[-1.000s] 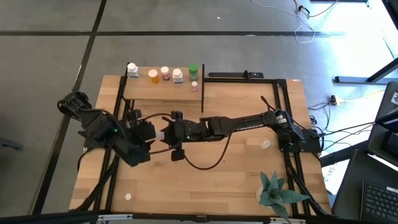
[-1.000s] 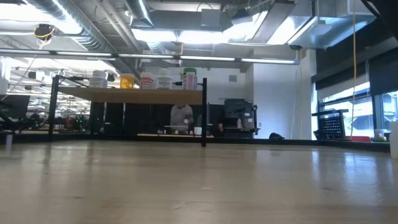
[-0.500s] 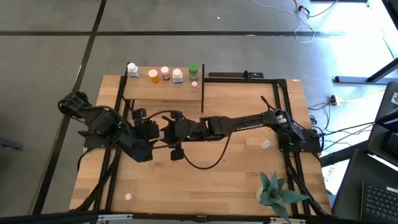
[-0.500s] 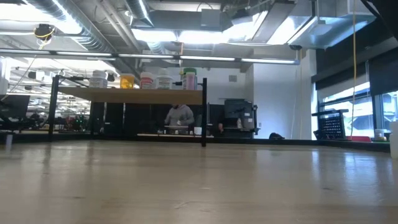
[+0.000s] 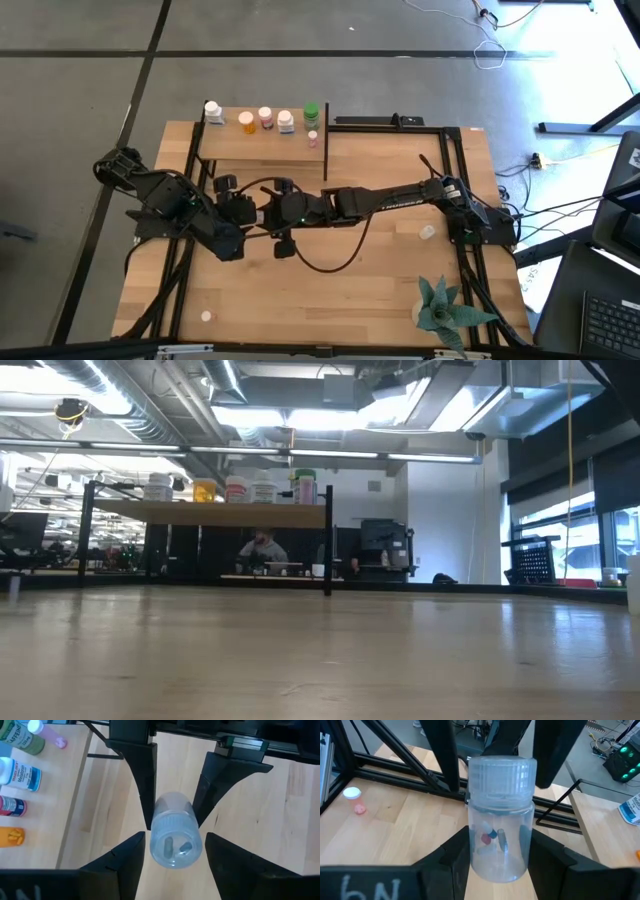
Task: Pick and place medicine bottles onto shelf by color
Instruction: Put the bottom transparent pill bottle on the shelf
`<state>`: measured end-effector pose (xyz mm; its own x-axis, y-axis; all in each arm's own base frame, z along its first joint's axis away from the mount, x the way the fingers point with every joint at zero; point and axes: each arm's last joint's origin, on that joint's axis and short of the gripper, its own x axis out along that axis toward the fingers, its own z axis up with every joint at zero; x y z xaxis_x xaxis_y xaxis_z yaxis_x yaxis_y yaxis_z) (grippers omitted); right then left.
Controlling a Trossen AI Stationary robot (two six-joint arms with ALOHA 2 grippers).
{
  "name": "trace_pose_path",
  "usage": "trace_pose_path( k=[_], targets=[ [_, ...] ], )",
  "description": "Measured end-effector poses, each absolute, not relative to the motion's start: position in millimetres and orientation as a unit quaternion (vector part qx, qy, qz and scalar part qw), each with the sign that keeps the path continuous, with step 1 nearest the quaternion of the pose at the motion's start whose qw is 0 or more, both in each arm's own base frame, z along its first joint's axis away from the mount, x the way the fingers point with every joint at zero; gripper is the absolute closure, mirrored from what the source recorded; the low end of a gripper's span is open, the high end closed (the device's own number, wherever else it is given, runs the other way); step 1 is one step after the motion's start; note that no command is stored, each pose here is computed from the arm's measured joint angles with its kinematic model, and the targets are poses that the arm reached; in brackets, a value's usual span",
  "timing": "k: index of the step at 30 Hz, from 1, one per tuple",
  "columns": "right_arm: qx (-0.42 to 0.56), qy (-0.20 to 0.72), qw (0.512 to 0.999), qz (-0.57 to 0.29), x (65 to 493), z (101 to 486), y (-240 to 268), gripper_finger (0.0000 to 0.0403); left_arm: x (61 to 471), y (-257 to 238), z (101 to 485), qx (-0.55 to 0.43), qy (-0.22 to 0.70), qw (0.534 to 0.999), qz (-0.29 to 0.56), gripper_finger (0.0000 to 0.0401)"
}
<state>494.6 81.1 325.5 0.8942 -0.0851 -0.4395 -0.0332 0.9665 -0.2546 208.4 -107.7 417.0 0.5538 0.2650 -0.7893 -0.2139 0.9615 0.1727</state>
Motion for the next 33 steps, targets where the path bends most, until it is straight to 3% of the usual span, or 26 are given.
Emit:
trace_pose_path(
  k=[13, 19, 33],
  targets=[
    [-0.134, 0.226, 0.965, -0.012, 494.9, 326.1, 81.3, 0.024, 208.4, -107.7, 417.0, 0.038, 0.454, 0.881, 0.131, 0.0277],
    [-0.14, 0.226, 0.964, -0.011, 494.8, 326.1, 81.9, 0.0238, 208.4, -107.7, 417.0, 0.038, 0.454, 0.88, 0.131, 0.0282],
    [-0.141, 0.226, 0.964, -0.01, 493.8, 327.5, 81.9, 0.0183, 207.0, -107.7, 416.2, 0.033, 0.466, 0.876, 0.123, 0.0282]
  ],
)
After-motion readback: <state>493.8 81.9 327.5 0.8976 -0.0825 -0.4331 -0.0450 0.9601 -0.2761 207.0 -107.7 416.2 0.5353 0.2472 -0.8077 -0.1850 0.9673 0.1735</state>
